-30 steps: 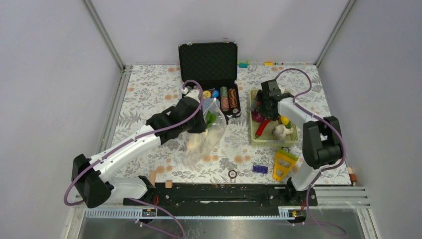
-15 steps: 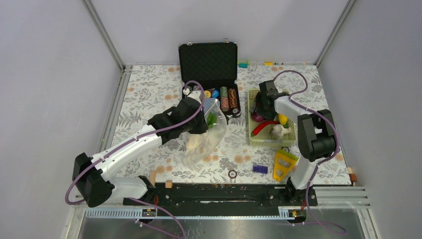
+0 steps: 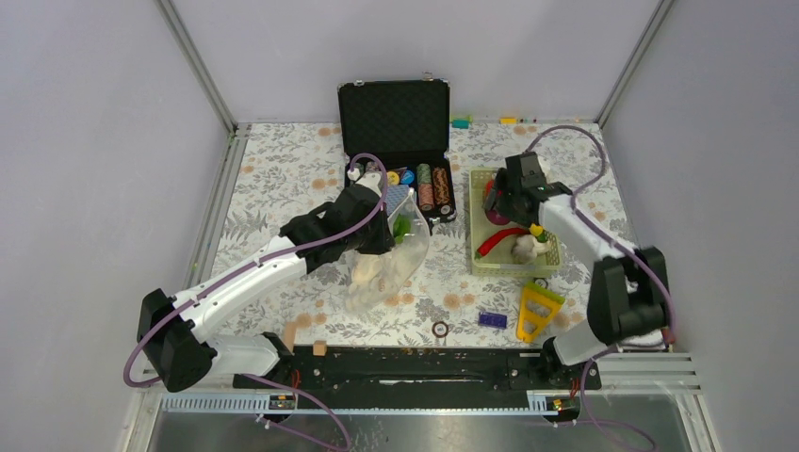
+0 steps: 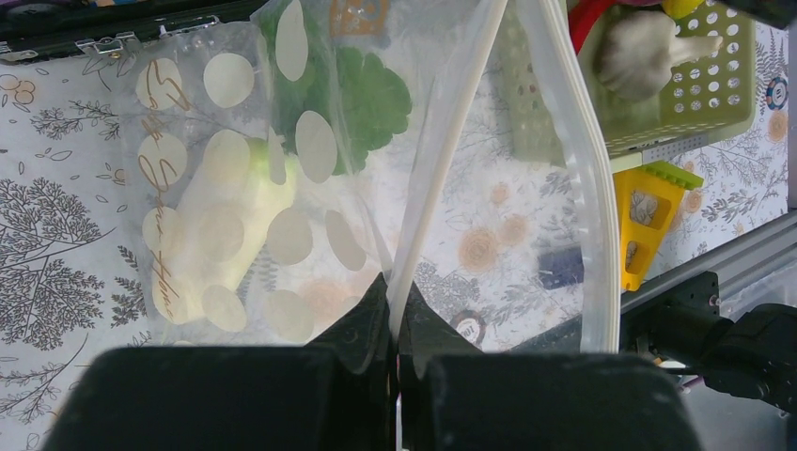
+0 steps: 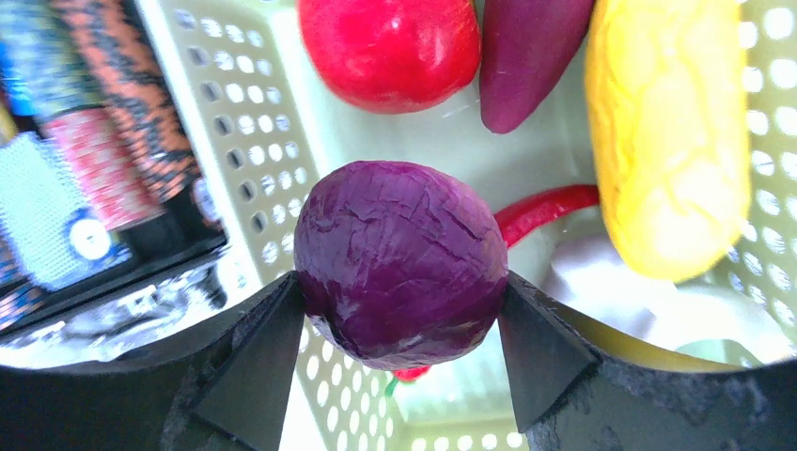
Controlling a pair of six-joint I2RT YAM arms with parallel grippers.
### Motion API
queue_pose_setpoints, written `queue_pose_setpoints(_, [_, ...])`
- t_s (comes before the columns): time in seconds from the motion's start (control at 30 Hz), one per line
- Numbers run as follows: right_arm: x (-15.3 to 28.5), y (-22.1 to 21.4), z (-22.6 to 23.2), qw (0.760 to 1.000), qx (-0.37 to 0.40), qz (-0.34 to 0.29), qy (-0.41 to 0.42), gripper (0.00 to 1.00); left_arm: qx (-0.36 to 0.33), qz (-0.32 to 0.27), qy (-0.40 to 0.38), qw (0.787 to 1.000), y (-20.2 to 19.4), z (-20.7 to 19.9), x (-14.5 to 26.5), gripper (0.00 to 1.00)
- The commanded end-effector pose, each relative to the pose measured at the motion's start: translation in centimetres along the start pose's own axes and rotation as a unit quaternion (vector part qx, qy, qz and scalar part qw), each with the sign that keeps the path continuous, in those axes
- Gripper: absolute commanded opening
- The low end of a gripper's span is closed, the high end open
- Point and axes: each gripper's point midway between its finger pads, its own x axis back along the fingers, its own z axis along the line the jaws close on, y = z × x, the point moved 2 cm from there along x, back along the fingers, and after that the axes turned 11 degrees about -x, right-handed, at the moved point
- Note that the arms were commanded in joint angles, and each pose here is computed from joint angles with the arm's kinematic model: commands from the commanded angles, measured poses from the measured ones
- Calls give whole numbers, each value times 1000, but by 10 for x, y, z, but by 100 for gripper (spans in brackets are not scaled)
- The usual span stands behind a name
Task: Place the food in the zip-top bag and seal the zipper
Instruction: Pick up the fake vegetable from the bin, then place the fake vegetable in the zipper food storage bag.
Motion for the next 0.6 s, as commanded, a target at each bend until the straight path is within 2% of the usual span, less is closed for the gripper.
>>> queue_pose_setpoints(0.0, [55, 17, 0, 997, 19, -53, 53, 44, -4, -20, -14, 1000, 9, -4, 0, 0])
queue_pose_setpoints(0.1, [89, 9, 14, 988, 37, -48, 145, 44, -5, -23, -12, 1000, 10, -3, 1, 0])
queue_pose_setpoints(0.17, [115, -5, 33, 969, 52, -23, 240, 44, -6, -23, -13, 1000, 10, -3, 2, 0])
queue_pose_setpoints(0.3, [175, -36, 71, 909, 112, 17, 402, 43, -5, -27, -14, 1000, 11, -3, 3, 0])
queue_pose_setpoints(0.47, [237, -89, 111, 828, 212, 50, 518, 44, -5, -35, -14, 999, 11, -2, 6, 0])
queue_pose_setpoints(0.57, [250, -109, 127, 800, 229, 65, 551, 45, -4, -36, -15, 999, 11, -2, 6, 0])
